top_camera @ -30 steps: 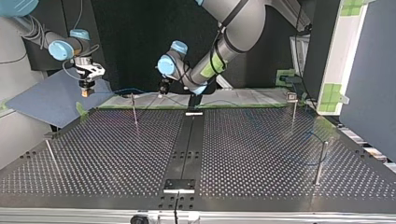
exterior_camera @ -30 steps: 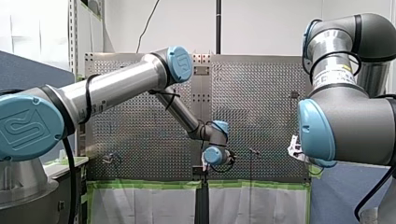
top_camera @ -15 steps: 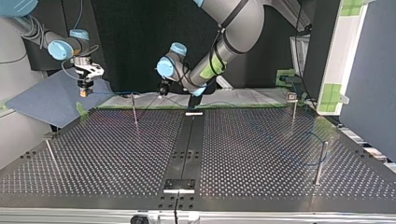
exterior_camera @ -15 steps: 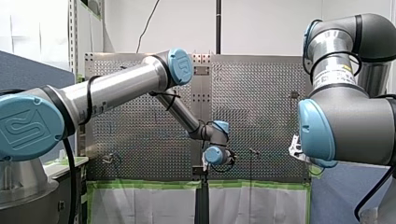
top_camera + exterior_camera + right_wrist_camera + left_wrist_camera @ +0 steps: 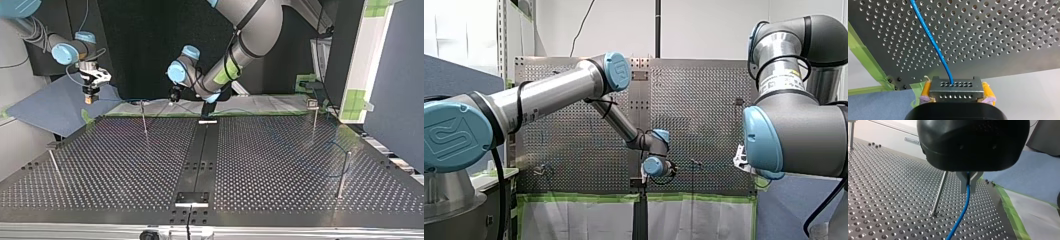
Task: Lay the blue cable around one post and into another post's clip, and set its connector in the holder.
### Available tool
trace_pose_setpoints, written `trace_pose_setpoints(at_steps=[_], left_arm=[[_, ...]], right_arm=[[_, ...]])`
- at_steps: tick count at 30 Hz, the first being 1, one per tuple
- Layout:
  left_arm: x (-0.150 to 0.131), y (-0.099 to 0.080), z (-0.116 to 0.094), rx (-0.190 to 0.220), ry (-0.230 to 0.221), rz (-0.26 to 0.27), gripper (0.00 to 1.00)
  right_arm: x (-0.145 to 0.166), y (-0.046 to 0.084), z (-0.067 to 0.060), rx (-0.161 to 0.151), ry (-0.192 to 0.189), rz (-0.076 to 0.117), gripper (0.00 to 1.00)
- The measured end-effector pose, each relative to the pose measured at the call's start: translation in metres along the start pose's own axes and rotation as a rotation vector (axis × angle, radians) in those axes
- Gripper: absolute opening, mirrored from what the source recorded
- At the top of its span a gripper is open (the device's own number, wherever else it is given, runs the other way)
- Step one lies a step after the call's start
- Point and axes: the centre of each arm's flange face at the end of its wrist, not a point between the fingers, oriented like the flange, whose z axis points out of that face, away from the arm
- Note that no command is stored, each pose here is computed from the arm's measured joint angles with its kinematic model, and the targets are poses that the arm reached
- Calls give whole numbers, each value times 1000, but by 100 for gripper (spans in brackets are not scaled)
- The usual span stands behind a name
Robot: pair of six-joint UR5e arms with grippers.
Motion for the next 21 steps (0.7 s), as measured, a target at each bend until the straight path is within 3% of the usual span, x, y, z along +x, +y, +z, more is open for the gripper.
trace_pose_setpoints(at_steps=[21], left_arm=[[-6, -1, 3, 1, 2, -1, 0]], right_arm=[[2, 1, 3, -25, 4, 1, 0]])
